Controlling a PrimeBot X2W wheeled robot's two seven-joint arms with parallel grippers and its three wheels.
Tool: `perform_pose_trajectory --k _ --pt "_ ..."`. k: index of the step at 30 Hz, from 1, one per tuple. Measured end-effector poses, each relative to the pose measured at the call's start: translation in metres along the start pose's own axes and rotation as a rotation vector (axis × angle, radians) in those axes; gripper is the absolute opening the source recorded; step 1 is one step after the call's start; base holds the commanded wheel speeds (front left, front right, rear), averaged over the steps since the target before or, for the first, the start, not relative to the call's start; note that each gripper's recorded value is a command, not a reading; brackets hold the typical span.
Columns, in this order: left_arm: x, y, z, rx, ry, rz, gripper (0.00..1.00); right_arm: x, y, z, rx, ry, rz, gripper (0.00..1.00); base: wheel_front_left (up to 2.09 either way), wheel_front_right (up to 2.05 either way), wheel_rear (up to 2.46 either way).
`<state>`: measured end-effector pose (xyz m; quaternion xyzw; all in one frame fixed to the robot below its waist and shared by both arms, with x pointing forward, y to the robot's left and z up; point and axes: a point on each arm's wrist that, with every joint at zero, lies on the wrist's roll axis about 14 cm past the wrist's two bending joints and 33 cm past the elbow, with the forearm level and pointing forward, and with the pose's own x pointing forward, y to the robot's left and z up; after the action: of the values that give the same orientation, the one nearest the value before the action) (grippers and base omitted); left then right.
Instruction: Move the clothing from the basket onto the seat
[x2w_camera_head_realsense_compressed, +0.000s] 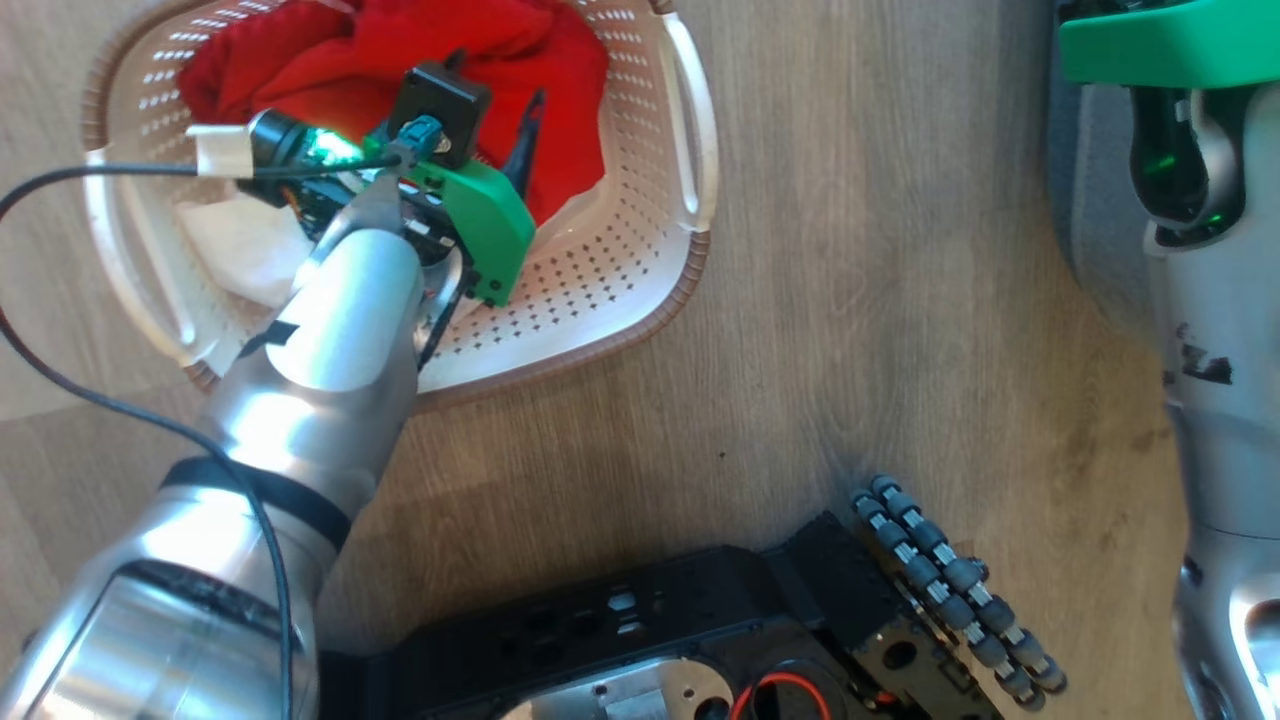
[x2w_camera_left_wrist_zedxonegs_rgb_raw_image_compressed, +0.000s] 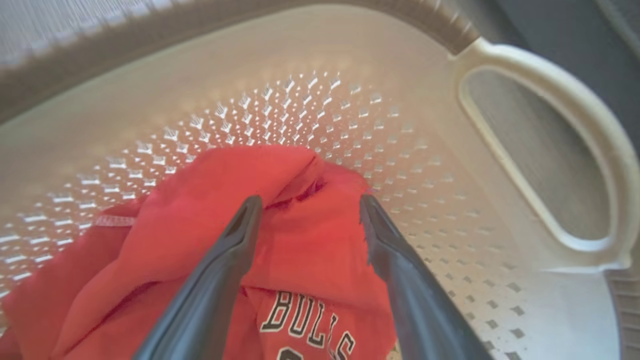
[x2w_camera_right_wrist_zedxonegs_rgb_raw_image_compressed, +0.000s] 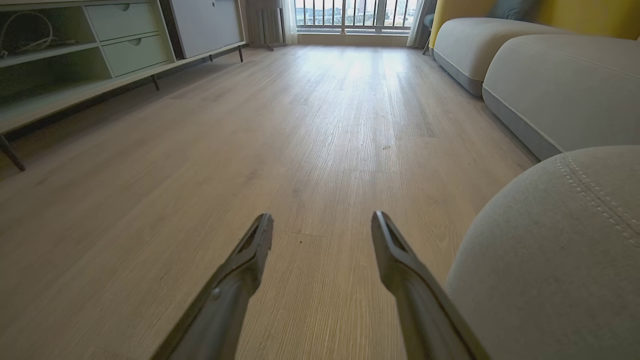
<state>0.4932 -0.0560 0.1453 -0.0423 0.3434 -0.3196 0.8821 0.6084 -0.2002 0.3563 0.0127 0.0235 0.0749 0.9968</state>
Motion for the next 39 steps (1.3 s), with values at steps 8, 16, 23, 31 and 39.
perform_pose_trajectory --k 8,16,23,31,39 --pt "0.011 0.001 -0.036 0.116 0.140 -0.010 1.00 -0.008 -0.008 -0.002 -0.014 0.017 -0.024 1.00 0.00 0.00 0.00" --pt "0.014 0.001 -0.057 0.226 0.297 -0.039 1.00 -0.012 -0.015 0.000 -0.025 0.023 -0.042 1.00 0.00 0.00 0.00" --pt "0.011 0.002 -0.064 0.197 0.332 -0.048 0.00 -0.013 -0.018 0.000 -0.023 0.021 -0.054 1.00 0.00 0.00 0.00" --pt "0.004 0.011 -0.033 0.122 0.215 -0.010 0.00 -0.008 -0.016 0.020 -0.015 -0.025 -0.051 1.00 0.00 0.00 0.00" --pt "-0.041 0.007 0.014 0.009 0.068 0.030 0.00 -0.006 -0.002 0.064 -0.014 -0.093 -0.009 1.00 0.00 0.00 0.00"
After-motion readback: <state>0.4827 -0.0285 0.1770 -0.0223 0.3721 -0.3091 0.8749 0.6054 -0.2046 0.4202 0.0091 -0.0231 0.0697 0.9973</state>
